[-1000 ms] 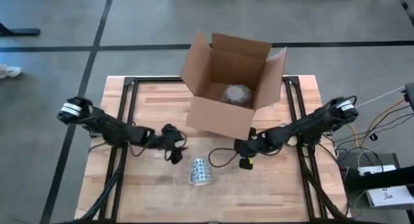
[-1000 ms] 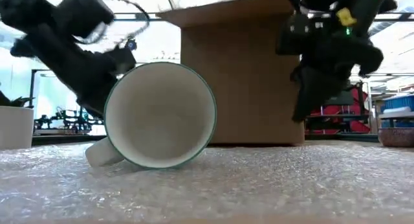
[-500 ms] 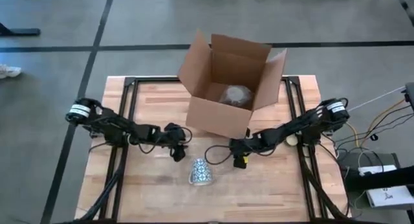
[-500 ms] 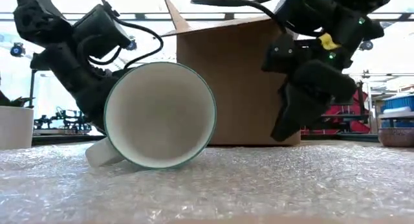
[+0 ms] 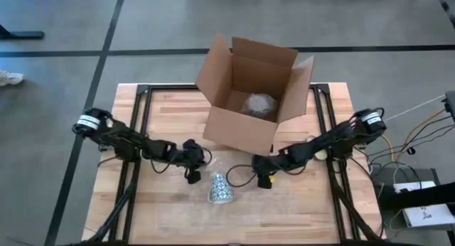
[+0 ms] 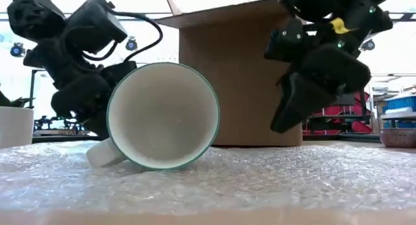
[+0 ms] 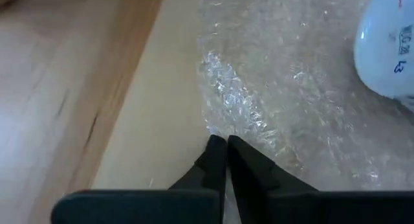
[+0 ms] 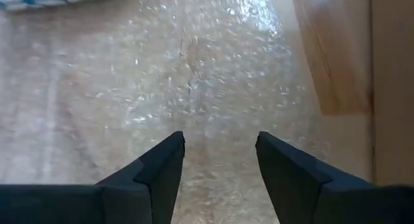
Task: Wrap mug
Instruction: Wrap the blue patterned mug with the bubble wrap
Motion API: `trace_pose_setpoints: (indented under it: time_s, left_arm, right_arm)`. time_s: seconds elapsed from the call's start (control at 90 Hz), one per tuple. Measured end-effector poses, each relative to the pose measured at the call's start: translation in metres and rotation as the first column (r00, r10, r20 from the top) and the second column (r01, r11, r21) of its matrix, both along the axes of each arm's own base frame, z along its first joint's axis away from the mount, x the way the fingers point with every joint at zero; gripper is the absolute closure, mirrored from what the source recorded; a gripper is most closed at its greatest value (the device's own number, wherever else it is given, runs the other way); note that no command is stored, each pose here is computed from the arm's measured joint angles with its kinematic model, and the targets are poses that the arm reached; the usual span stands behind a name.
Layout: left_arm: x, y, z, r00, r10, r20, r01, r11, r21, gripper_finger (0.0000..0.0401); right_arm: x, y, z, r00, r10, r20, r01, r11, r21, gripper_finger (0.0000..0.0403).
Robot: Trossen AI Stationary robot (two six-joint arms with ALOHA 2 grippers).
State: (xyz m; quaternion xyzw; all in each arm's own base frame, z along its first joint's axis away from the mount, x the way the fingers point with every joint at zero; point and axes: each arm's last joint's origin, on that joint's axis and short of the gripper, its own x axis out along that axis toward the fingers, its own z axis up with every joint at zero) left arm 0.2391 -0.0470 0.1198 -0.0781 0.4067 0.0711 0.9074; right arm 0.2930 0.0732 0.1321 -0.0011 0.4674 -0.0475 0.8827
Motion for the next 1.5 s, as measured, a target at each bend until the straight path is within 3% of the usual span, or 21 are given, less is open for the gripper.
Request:
trace_pose_setpoints:
  time_s: [0.211, 0.556, 0.811, 1.022, 1.289, 1.5]
  left_arm:
    - [0.011, -0.010, 0.031, 0.995, -0.055, 0.085, 0.051, 0.998, 0.049, 0.0400]
    - [0.016, -0.069, 0.069, 0.955, -0.268, 0.127, 0.258, 0.962, 0.086, 0.0401]
    - [0.006, -0.093, 0.074, 0.940, -0.306, 0.149, 0.298, 0.952, 0.074, 0.0401]
    - [0.004, -0.096, 0.064, 0.945, -0.301, 0.125, 0.295, 0.953, 0.068, 0.0401]
    - [0.005, -0.112, 0.060, 0.913, -0.389, 0.122, 0.387, 0.921, 0.043, 0.0401]
    - [0.007, -0.119, 0.059, 0.905, -0.400, 0.141, 0.399, 0.916, 0.042, 0.0401]
  right_arm:
    - [-0.001, 0.012, 0.004, 0.999, 0.016, 0.031, -0.019, 0.998, 0.065, 0.0246]
    - [0.000, 0.033, 0.007, 0.994, 0.039, 0.104, -0.053, 0.989, 0.135, 0.0259]
    - [0.009, 0.053, 0.027, 0.981, 0.078, 0.177, -0.106, 0.982, 0.156, 0.0248]
    - [0.033, 0.074, 0.048, 0.953, 0.164, 0.256, -0.197, 0.974, 0.108, 0.0240]
    - [0.077, 0.101, 0.058, 0.897, 0.357, 0.263, -0.352, 0.934, -0.068, 0.0225]
    - [0.112, 0.092, 0.080, 0.874, 0.435, 0.218, -0.406, 0.899, -0.165, 0.0229]
